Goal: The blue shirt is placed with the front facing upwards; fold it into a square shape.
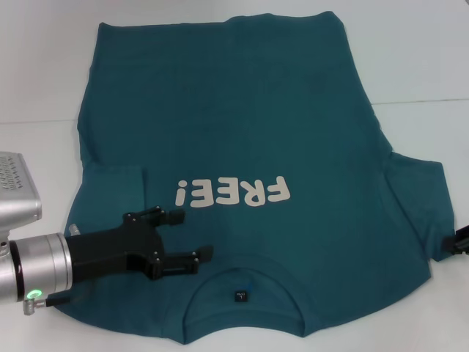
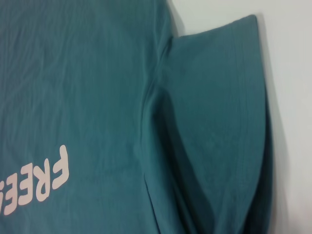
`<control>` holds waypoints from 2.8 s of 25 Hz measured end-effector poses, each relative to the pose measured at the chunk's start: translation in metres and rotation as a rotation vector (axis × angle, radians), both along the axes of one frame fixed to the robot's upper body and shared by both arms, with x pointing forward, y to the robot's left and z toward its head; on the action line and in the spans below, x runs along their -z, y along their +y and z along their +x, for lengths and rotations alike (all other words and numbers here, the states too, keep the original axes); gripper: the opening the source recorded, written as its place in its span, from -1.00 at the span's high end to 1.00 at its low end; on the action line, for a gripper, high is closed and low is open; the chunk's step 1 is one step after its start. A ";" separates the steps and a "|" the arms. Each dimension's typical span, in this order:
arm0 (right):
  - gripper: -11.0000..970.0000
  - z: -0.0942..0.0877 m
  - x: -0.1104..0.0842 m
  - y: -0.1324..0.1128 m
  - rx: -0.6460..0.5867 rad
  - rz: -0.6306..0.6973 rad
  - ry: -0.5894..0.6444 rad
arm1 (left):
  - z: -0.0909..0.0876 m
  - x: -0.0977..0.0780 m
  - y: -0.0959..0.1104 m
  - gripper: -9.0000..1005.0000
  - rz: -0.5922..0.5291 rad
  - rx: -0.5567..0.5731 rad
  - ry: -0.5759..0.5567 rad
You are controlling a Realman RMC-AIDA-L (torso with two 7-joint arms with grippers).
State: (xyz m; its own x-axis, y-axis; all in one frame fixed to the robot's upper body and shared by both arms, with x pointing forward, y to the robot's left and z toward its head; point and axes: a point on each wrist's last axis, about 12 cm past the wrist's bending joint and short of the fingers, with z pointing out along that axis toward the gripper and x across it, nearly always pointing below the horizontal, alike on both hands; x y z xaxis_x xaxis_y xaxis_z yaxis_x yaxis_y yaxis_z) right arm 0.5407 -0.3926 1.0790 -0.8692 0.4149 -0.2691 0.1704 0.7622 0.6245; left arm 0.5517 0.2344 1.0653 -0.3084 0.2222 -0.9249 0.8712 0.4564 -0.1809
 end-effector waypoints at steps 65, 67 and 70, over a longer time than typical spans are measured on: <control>0.98 0.052 -0.108 0.024 -0.246 -0.088 -0.168 | 0.004 -0.006 0.005 -0.83 -0.009 -0.013 -0.018; 0.98 0.064 -0.109 0.044 -0.303 -0.119 -0.144 | 0.004 -0.006 0.005 -0.83 -0.008 -0.013 -0.018; 0.98 0.084 -0.108 0.082 -0.397 -0.170 -0.102 | 0.003 -0.005 0.007 -0.83 -0.007 -0.017 -0.017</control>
